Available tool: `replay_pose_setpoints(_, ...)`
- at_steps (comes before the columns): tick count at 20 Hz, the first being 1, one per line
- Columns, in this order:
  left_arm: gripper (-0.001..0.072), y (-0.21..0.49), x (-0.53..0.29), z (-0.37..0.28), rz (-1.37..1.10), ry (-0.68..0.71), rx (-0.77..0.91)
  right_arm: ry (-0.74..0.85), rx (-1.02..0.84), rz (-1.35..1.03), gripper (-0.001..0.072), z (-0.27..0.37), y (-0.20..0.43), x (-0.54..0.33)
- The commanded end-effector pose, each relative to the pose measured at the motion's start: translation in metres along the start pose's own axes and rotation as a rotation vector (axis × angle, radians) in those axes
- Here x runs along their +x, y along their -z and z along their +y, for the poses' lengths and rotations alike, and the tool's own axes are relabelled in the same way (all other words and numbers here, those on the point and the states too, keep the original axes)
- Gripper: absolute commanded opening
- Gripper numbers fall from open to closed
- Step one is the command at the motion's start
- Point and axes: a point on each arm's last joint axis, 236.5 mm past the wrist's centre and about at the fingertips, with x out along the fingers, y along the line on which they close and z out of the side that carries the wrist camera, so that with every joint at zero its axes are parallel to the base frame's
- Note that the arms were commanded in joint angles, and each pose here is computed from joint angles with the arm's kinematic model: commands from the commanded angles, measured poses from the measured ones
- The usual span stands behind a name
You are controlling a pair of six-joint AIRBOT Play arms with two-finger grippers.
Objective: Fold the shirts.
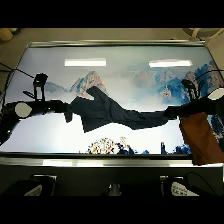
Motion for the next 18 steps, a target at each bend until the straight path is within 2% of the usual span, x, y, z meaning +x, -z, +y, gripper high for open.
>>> replay_pose_setpoints(1,0.0023,0.017,0.000,0.000,0.069,-0.001,0.010,-0.116,-0.126,0.112,0.0626,0.060,0.025,0.022)
replay_pose_setpoints(4,0.0023,0.020,0.000,0.000,0.082,0.001,0.010,-0.102,-0.213,0.105,0.0627,0.087,0.020,0.056)
replay_pose_setpoints(8,0.0023,0.019,0.001,0.000,0.080,0.000,0.010,-0.110,-0.226,0.132,0.0625,0.099,0.019,0.089)
replay_pose_setpoints(12,0.0023,0.019,0.001,0.000,0.081,0.000,0.010,-0.149,-0.213,0.247,0.0625,0.102,0.041,0.125)
replay_pose_setpoints(18,0.0024,0.019,0.000,0.000,0.079,0.001,0.009,-0.132,-0.161,0.250,0.0600,0.096,0.041,0.134)
